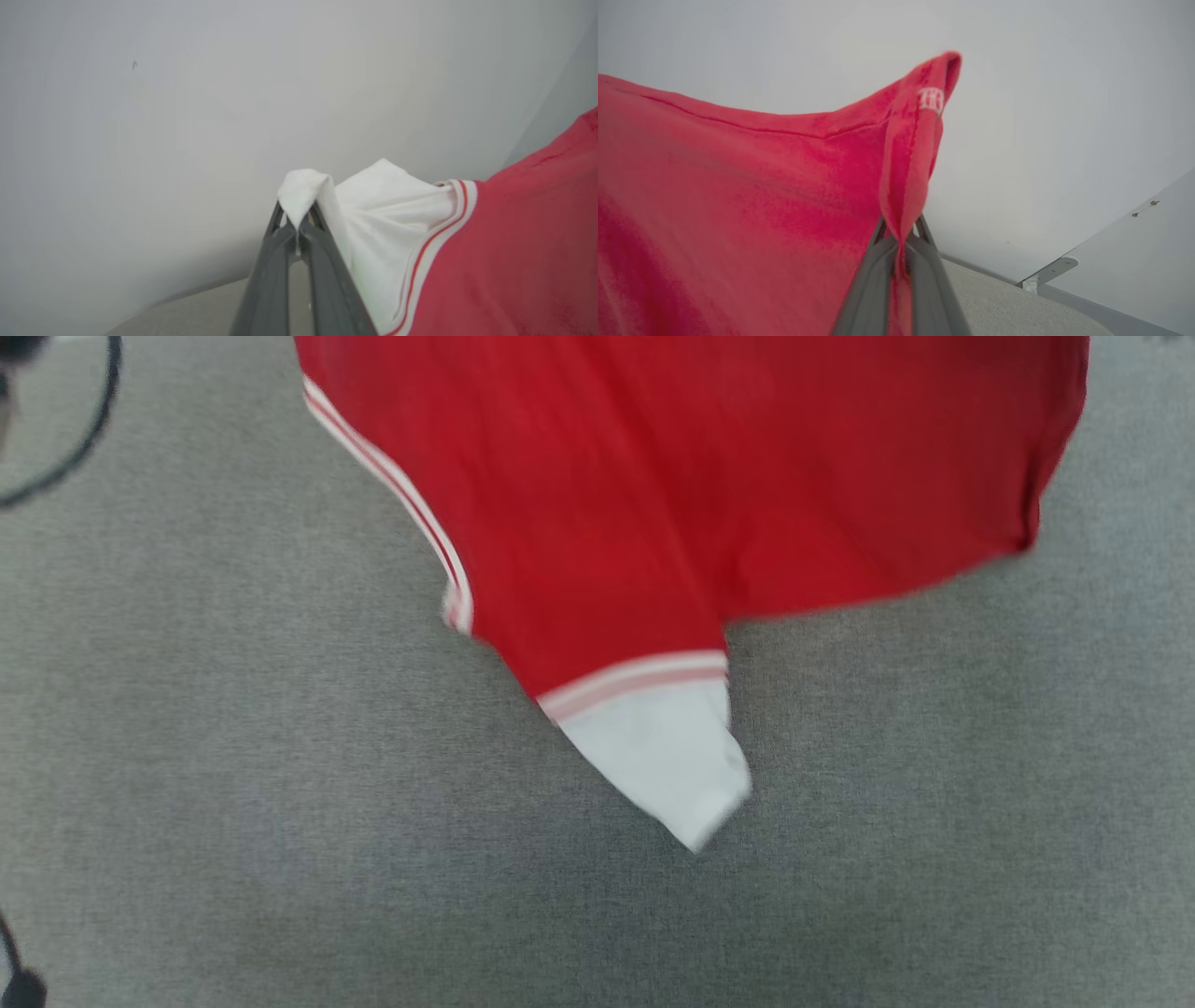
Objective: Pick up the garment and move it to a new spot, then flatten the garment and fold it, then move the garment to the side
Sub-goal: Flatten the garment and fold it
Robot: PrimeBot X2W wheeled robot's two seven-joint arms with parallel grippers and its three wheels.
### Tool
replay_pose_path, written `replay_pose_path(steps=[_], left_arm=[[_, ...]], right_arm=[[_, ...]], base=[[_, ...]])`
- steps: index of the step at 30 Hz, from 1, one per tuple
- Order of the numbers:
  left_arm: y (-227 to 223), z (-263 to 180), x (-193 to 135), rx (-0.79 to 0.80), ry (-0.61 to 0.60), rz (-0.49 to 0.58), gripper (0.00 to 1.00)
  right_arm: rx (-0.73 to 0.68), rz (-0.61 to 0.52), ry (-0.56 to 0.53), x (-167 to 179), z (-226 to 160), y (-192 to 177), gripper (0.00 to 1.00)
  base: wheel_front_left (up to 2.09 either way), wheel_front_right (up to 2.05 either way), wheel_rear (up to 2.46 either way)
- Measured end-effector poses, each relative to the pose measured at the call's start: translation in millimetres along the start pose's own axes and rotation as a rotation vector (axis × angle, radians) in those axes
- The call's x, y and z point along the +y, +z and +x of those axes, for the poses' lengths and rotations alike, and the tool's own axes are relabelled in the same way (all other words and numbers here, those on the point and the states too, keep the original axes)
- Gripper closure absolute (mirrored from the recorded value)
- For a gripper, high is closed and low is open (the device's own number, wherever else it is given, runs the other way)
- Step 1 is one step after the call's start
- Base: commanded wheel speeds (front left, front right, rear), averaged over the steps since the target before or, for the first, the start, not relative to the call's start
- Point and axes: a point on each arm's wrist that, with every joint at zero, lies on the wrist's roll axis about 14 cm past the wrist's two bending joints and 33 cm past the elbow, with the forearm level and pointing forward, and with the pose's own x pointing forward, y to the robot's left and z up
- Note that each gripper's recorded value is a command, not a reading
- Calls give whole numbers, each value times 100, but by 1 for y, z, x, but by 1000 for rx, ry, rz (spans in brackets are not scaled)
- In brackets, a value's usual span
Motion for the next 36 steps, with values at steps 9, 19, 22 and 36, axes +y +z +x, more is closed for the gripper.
replay_pose_path(steps=[9,19,22,36], left_arm=[[66,30,15,-272,92,79,100],[129,31,18,-614,123,151,100],[97,40,11,-534,68,162,100],[-138,3,-9,226,-47,-27,100]], right_arm=[[-159,-61,-82,-12,29,26,100],[-376,-165,-123,-11,51,42,100],[-289,-177,-89,6,63,11,100],[101,-52,30,59,48,-124,100]], base=[[0,0,0],[0,0,0],[0,0,0],[0,0,0]])
